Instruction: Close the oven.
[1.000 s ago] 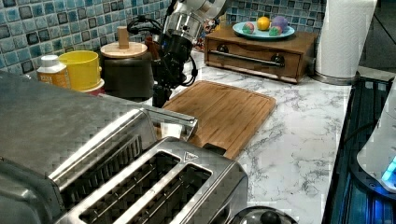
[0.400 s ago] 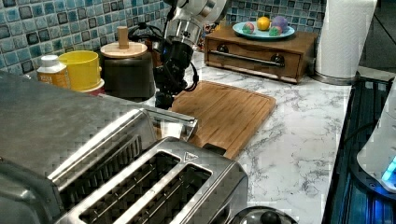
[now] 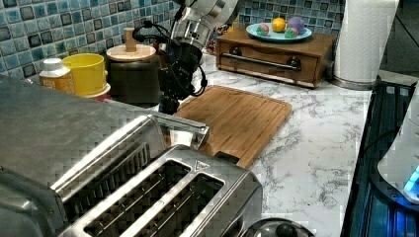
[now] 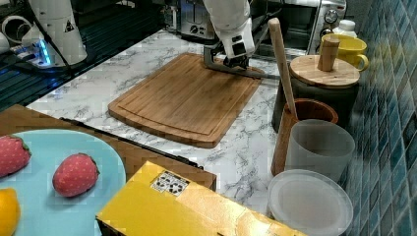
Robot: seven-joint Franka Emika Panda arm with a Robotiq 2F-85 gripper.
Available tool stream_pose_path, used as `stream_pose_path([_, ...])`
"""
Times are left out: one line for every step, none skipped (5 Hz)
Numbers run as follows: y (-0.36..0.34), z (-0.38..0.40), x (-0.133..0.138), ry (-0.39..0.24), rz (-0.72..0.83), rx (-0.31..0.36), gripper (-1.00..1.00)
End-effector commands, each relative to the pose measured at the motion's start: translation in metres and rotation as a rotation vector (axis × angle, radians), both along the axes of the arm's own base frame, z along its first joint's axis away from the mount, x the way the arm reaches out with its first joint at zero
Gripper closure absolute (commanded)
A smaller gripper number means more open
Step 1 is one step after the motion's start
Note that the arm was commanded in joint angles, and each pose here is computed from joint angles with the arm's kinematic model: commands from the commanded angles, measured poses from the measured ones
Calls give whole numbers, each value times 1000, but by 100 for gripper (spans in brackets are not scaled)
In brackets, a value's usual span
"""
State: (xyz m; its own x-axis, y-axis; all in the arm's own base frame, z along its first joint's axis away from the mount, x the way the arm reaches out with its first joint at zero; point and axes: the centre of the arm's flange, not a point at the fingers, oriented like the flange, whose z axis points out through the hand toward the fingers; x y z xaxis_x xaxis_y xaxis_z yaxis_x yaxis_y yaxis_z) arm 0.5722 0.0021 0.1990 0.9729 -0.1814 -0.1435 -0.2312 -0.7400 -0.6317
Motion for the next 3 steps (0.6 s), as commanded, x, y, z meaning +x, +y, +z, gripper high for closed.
stream_pose_path([64,55,56,-110,110,69,100])
stream_pose_path([66,72,57,-127,157,119,100])
stream_pose_path([76,87,59,-134,258,214,100])
